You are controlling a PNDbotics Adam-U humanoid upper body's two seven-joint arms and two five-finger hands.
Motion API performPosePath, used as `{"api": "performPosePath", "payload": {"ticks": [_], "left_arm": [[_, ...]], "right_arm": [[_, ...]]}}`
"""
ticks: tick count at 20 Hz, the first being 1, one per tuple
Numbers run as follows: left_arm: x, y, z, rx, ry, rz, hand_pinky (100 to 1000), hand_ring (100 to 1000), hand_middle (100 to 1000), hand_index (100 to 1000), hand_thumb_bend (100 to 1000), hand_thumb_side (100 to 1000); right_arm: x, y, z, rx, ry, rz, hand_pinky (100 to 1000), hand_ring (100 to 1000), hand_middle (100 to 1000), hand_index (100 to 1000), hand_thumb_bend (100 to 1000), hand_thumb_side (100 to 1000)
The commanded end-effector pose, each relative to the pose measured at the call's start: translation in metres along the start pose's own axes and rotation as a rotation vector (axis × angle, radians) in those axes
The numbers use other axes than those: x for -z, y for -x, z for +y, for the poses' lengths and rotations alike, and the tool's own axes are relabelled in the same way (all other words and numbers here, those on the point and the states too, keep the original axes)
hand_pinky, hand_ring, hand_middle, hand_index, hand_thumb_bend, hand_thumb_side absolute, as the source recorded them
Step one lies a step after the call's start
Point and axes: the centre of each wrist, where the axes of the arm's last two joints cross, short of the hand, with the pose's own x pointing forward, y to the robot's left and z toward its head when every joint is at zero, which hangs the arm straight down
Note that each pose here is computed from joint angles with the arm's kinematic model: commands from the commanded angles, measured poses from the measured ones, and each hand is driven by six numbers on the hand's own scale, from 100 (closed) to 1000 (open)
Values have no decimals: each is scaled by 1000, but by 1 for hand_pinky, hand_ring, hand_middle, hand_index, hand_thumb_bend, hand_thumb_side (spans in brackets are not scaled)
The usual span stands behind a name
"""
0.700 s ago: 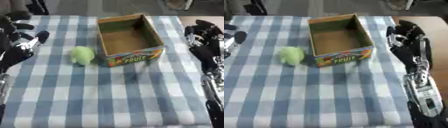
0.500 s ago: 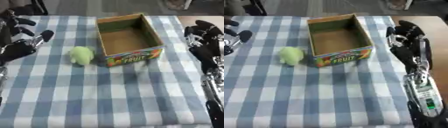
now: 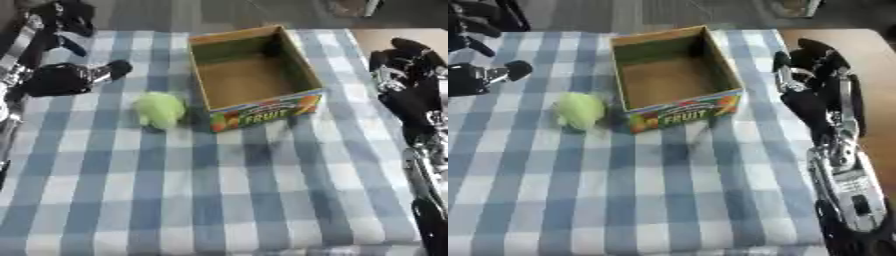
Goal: Pick up objects on the table and place them in the box.
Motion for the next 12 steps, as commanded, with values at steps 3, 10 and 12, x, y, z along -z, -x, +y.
{"api": "performPosePath", "payload": {"ticks": [3,10,12], "left_arm": [[26,2,1,117,72,59,637,743,772,824,781,251],[63,19,-22,193,141,138,656,749,778,833,808,216],[71,25,-30,203,169,158,660,750,780,834,814,212]], "right_arm": [[2,-6,0,1,-19,-27,629,694,629,761,294,254],[2,-6,2,6,-34,-24,629,693,627,761,291,253],[1,-6,2,7,-38,-24,629,692,627,761,291,253]]}}
